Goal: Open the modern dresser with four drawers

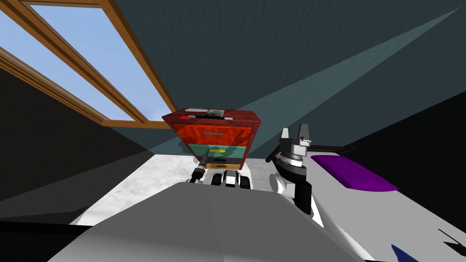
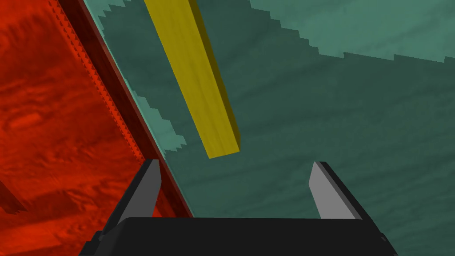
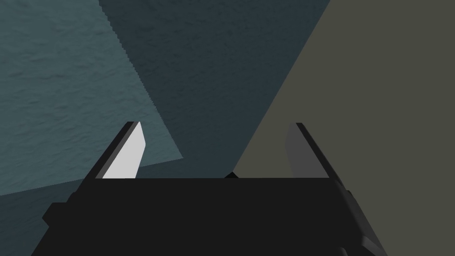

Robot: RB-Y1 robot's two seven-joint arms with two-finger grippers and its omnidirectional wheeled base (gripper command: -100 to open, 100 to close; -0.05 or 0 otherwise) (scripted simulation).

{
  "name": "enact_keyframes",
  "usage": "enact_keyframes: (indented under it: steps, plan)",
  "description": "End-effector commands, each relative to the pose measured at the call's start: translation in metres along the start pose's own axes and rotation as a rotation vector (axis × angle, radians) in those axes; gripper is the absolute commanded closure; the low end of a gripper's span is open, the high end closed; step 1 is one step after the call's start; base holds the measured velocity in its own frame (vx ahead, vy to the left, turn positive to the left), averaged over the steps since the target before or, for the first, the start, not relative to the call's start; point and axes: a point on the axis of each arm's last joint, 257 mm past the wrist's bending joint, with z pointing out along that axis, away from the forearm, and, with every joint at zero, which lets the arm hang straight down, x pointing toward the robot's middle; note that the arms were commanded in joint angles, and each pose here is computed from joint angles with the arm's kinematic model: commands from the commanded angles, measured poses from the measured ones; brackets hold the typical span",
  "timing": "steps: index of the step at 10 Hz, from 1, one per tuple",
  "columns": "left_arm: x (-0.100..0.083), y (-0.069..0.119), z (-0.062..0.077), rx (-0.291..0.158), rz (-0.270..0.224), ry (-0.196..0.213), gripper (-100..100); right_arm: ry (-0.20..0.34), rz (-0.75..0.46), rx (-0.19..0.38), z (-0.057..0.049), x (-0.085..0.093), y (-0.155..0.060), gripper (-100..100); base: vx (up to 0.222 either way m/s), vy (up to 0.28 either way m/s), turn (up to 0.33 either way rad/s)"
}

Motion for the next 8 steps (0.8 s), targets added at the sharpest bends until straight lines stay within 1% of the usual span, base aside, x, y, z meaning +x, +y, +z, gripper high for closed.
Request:
enact_keyframes:
  steps: [1, 2, 5, 6, 8]
  plan:
    - [-0.004, -0.001, 0.008, -0.011, 0.004, 0.002, -100, 0.0, 0.0, 0.0, 0.0, 0.0, 0.0, 0, -0.029, 0.013, 0.008]
    - [-0.001, -0.002, 0.012, -0.017, -0.009, -0.002, -100, 0.0, 0.0, 0.0, 0.0, 0.0, 0.0, 0, -0.027, 0.011, 0.012]
    - [-0.008, -0.003, 0.023, -0.036, -0.005, 0.0, -100, 0.0, 0.0, 0.0, 0.0, 0.0, 0.0, 0, -0.033, 0.01, 0.016]
    - [-0.006, -0.003, 0.025, -0.039, -0.013, -0.002, -100, 0.0, 0.0, 0.0, 0.0, 0.0, 0.0, 0, -0.03, 0.01, 0.007]
    - [0.008, -0.008, 0.031, -0.048, -0.063, -0.015, -100, 0.0, 0.0, 0.0, 0.0, 0.0, 0.0, 0, -0.025, 0.009, 0.011]
